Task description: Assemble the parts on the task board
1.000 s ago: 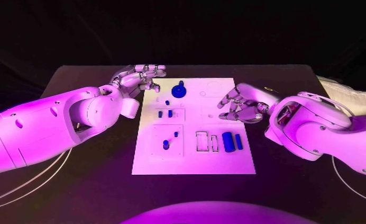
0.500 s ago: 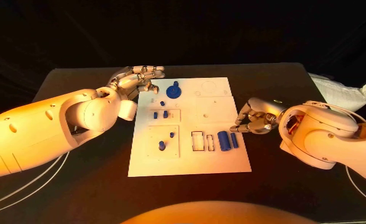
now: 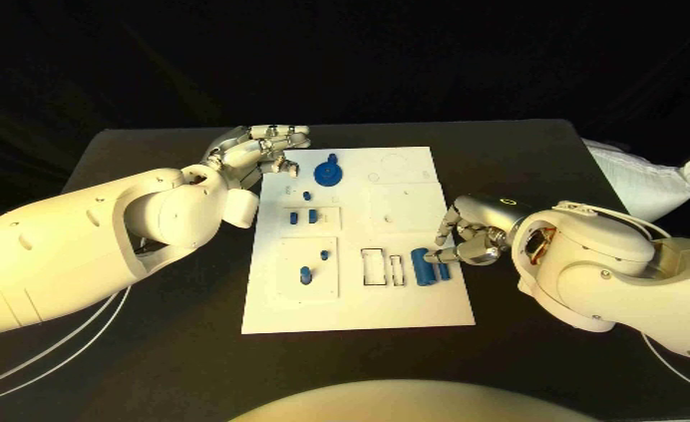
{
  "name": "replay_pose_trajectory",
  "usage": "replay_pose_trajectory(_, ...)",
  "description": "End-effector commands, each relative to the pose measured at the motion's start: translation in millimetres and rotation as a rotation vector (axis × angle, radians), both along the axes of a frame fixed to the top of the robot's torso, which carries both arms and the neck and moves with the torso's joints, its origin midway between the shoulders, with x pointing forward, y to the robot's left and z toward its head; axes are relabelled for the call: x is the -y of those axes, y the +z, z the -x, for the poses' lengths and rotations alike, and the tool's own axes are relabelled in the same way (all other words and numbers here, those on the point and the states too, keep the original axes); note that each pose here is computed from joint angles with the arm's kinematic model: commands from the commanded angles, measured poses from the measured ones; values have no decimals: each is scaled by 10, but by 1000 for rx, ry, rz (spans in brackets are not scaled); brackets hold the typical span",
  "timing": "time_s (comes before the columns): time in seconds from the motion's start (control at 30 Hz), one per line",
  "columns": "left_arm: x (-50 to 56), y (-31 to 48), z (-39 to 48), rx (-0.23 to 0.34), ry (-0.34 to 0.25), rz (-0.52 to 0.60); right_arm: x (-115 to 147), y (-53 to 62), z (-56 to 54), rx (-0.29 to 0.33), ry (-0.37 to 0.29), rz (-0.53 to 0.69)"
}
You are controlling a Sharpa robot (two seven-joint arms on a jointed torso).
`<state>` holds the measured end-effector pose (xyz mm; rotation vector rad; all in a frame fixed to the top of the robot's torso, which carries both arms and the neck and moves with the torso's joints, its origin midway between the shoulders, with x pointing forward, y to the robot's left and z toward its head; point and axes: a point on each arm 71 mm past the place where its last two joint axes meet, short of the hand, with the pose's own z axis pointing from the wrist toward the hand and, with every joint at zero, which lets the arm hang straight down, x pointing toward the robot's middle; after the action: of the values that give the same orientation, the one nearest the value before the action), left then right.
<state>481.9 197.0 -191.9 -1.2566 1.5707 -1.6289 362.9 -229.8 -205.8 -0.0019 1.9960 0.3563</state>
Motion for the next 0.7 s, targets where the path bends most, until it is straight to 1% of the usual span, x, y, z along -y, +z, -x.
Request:
replay_pose_trajectory(0.03, 10, 4, 3, 7, -9, 7, -49, -39, 10, 4, 16, 24)
replay_pose_trajectory(0.17, 5, -5, 5, 6, -9, 7, -111, -124, 30, -16, 30, 23)
replay_pose_trajectory(0.33, -4, -16, 7, 3, -7, 6, -150, -201, 15, -29, 38, 33)
replay_pose_trajectory(0.57, -11, -23, 9, -3, -7, 8, -168, -265, -25, -39, 36, 41)
replay_pose_trajectory(0.7, -12, -25, 10, -6, -7, 10, -193, -319, -38, -58, 38, 44)
